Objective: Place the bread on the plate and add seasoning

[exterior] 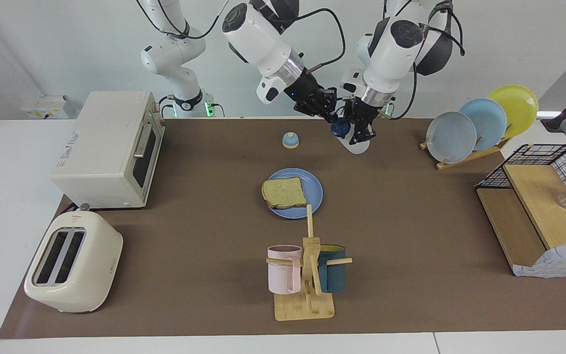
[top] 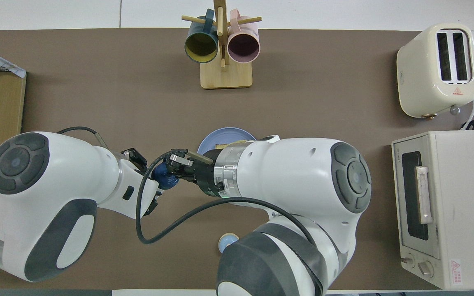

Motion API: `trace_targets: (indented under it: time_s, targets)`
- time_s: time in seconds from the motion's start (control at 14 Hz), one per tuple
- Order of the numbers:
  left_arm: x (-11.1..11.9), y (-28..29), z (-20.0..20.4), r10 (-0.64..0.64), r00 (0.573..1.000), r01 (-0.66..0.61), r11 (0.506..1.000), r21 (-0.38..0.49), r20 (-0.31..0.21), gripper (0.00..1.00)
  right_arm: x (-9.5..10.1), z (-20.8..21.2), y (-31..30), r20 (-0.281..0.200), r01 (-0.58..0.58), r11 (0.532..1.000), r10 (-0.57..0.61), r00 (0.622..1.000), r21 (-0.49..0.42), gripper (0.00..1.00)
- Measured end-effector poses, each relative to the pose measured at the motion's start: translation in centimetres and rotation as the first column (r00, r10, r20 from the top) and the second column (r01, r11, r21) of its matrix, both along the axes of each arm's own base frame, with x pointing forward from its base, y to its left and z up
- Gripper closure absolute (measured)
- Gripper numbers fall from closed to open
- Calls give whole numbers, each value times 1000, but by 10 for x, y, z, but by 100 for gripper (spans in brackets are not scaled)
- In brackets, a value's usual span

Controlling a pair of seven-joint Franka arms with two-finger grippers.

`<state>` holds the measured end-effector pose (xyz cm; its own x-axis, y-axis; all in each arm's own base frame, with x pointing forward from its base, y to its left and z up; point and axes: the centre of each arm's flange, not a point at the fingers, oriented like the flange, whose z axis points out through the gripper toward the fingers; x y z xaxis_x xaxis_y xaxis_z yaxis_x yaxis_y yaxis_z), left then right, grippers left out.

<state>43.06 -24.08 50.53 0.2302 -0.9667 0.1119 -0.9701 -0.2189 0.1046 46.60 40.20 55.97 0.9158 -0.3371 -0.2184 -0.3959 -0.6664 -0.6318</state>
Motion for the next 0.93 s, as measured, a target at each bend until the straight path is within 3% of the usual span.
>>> trace_targets:
  time_s: [0.5,0.93]
  targets:
    - [3,-1,10,4,1000,-3,1000,-15,18,59,12,1,-12,-111,136,989,-130,985,52,87]
    - [4,-1,13,6,1000,-6,1000,-19,22,59,15,2,-15,-165,197,978,-183,969,72,87]
